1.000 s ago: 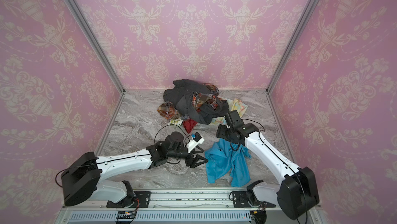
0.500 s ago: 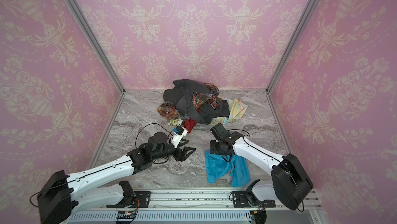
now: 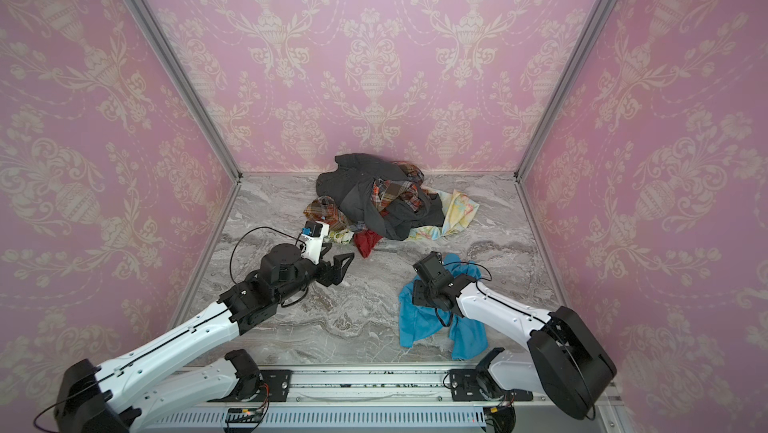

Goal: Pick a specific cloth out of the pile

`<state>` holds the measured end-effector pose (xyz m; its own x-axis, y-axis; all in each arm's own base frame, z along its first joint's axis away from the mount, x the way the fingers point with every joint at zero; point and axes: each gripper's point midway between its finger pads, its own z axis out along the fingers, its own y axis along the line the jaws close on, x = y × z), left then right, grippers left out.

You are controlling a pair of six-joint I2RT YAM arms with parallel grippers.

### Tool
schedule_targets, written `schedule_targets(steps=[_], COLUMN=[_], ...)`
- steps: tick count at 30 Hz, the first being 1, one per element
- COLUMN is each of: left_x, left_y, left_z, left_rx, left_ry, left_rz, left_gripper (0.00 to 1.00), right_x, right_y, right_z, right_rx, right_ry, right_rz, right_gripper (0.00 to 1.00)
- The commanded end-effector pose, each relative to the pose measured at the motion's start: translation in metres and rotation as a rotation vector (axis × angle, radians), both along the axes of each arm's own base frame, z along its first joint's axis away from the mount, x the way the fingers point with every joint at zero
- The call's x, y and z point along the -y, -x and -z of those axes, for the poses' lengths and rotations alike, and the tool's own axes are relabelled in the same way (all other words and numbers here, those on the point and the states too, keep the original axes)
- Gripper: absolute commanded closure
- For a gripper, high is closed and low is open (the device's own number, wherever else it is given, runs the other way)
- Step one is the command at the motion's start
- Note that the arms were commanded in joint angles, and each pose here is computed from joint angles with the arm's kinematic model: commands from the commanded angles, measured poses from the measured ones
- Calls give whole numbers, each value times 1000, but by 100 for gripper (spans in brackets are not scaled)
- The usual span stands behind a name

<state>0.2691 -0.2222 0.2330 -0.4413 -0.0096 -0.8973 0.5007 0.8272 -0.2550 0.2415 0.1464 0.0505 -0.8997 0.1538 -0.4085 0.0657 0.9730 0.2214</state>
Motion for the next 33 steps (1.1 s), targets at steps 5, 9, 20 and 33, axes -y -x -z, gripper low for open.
schedule_targets(steps=[5,9,20,33], left_x=[-42,-66,-221,-268], left_y=[-8,-14,-71,-94], left_z=[-43,-55,-44,50], left_rx=[102,136,131,1], left_ry=[-95,-120,-89,-235], left_rz=[-130,-215,-855,-838], left_gripper=[1,1,1,1], right_x=[7,12,67,127], right_y=[-10,-14,-67,-101], right_z=[-92,-130,-182,-149], right_rx=[191,320,758,900], right_ry=[7,37,213,406], right_rz=[-43,-111,-19,76], right_gripper=[3,0,0,0])
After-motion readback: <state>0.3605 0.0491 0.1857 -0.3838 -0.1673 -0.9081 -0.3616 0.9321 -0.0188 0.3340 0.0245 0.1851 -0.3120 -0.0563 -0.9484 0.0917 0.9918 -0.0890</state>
